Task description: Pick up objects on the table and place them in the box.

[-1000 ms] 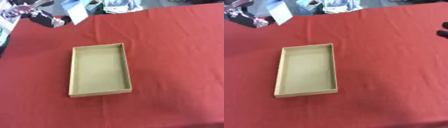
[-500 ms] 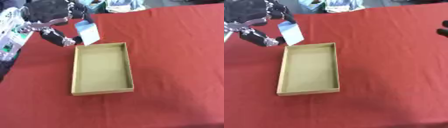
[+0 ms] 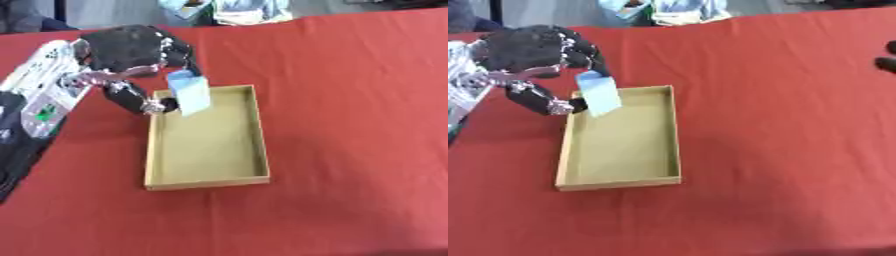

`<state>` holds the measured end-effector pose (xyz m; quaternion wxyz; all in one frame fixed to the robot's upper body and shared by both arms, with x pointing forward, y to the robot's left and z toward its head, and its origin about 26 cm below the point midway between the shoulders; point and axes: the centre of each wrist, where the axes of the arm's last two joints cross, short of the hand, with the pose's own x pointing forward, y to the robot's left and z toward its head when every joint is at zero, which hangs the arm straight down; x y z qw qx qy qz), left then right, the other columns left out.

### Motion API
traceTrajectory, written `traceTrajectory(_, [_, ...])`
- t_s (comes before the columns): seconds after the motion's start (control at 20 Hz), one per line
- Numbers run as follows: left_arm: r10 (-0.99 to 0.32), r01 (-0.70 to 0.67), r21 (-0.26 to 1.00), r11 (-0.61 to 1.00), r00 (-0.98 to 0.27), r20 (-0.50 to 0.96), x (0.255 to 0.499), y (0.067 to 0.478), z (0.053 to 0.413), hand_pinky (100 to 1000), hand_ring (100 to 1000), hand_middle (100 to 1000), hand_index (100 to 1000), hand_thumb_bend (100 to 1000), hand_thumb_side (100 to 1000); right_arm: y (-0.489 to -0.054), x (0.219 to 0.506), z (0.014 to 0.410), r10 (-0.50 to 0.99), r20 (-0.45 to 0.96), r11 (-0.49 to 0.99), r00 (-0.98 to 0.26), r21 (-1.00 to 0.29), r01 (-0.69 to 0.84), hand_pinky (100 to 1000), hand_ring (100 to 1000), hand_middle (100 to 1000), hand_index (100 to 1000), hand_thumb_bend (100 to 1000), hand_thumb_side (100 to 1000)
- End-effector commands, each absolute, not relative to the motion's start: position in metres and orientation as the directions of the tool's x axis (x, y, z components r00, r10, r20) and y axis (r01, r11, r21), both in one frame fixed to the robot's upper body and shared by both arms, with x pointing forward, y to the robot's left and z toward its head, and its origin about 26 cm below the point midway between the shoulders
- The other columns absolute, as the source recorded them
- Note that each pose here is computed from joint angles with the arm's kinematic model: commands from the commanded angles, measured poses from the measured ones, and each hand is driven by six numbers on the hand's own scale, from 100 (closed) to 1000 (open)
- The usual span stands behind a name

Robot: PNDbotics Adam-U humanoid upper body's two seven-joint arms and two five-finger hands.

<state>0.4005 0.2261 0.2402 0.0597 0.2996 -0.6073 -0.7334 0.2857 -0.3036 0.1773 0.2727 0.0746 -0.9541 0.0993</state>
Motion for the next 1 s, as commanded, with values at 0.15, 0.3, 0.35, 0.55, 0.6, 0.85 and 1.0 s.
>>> traceTrajectory(0.15, [-0.435,-0.290,0.907,-0.304,-0.805,-0.403,0.408,0.225,0.229,744,721,669,736,164,144,-0.305,0.285,0.182,-0.091,0.519,0.968,-0.850,-0.155,-0.198,765,794,845,943,100,699])
traceTrajectory(0.3, [-0.437,-0.297,0.905,-0.306,-0.800,-0.410,0.410,0.226,0.222,746,728,685,757,195,141,-0.305,0.285,0.182,-0.090,0.519,0.969,-0.850,-0.153,-0.196,765,795,845,943,100,699])
traceTrajectory(0.35, [-0.440,-0.297,0.905,-0.304,-0.799,-0.410,0.410,0.226,0.220,748,732,692,765,216,140,-0.305,0.285,0.182,-0.090,0.519,0.969,-0.850,-0.152,-0.195,766,795,845,943,100,699])
traceTrajectory(0.55, [-0.444,-0.291,0.905,-0.309,-0.798,-0.408,0.410,0.228,0.215,771,761,742,809,316,141,-0.305,0.285,0.182,-0.091,0.519,0.969,-0.850,-0.152,-0.196,766,796,845,944,100,699])
traceTrajectory(0.6, [-0.447,-0.288,0.906,-0.311,-0.796,-0.407,0.409,0.229,0.216,774,765,749,817,341,140,-0.305,0.285,0.182,-0.090,0.519,0.969,-0.850,-0.152,-0.195,766,796,845,943,100,699])
traceTrajectory(0.85, [-0.466,-0.297,0.904,-0.308,-0.781,-0.416,0.402,0.236,0.227,806,798,788,861,590,322,-0.306,0.284,0.181,-0.088,0.522,0.970,-0.848,-0.150,-0.193,767,796,845,944,100,700])
traceTrajectory(1.0, [-0.487,-0.315,0.913,-0.259,-0.774,-0.405,0.394,0.240,0.236,802,795,785,862,584,367,-0.306,0.284,0.181,-0.087,0.523,0.970,-0.848,-0.150,-0.192,767,796,845,944,100,700])
